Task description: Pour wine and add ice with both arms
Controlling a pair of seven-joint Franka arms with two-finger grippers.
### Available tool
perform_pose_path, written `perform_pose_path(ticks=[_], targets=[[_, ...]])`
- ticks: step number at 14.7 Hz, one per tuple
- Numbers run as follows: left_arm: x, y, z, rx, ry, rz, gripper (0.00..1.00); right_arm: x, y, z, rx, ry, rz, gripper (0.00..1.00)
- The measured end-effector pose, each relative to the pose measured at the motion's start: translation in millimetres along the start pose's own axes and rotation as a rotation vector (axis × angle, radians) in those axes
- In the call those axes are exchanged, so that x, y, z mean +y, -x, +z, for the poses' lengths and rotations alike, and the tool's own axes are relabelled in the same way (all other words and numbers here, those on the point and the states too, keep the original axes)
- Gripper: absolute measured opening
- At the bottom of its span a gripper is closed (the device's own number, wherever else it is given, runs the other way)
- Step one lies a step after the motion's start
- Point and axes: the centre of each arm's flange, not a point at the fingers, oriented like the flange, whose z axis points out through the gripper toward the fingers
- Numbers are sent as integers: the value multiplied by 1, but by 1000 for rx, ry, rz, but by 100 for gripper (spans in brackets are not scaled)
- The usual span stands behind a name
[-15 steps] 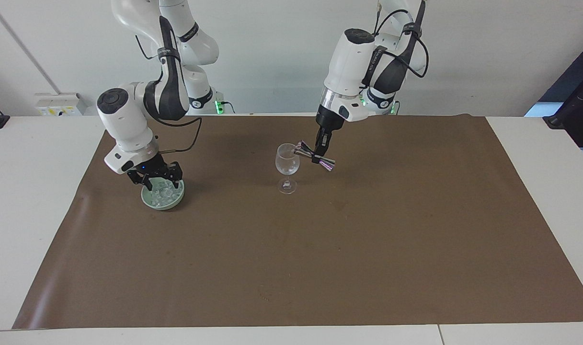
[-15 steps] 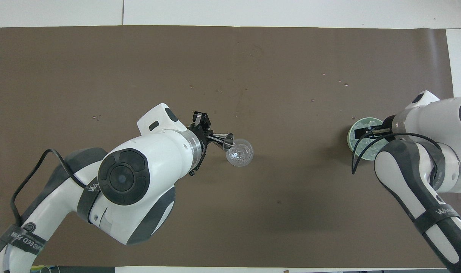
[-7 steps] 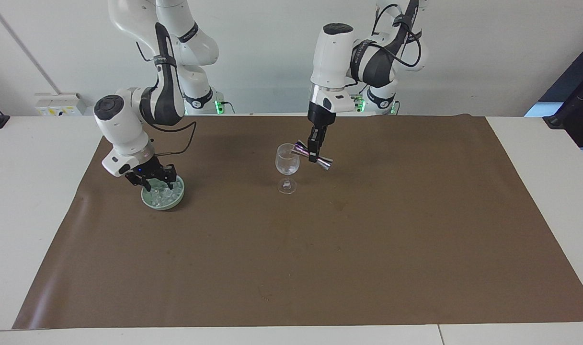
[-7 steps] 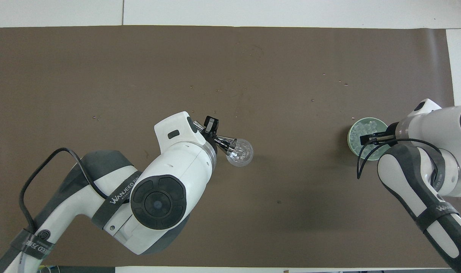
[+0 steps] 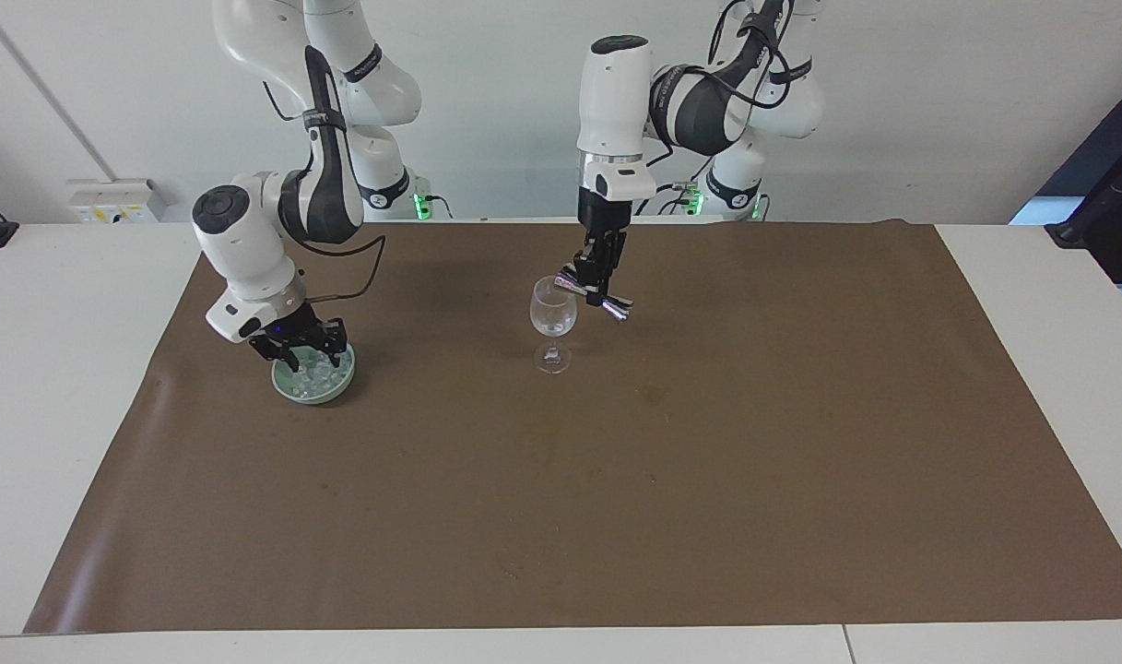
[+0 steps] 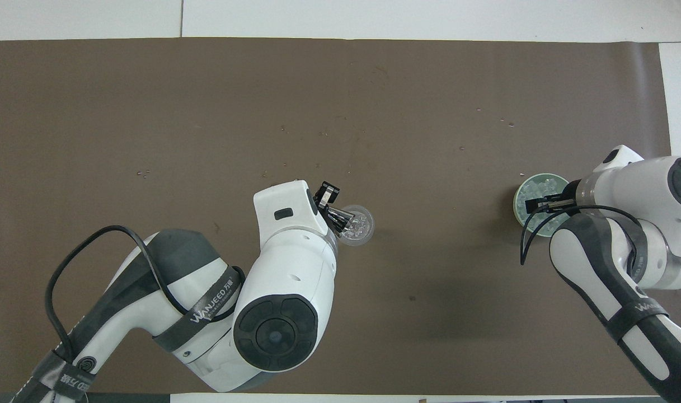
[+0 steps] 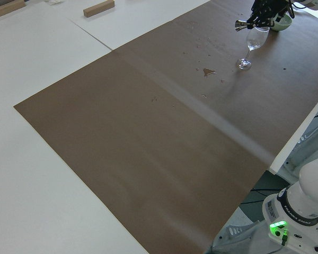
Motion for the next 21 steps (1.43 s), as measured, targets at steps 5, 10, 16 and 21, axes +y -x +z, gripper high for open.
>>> perform_pose_path(ticks=[5,10,16,21], targets=[[-1,6,-3,35,3,44,21,3,2,2,-4,-1,8,64],[9,6,-15,47,23,-19,21,2,5,5,-13,-4,15,61],[13,-24,-1,-46,-48,-235,21,2,4,13,-33,-9,24,60],[11,-121,26,-252,-121,-510,21,1,2,16,-31,-9,27,59]])
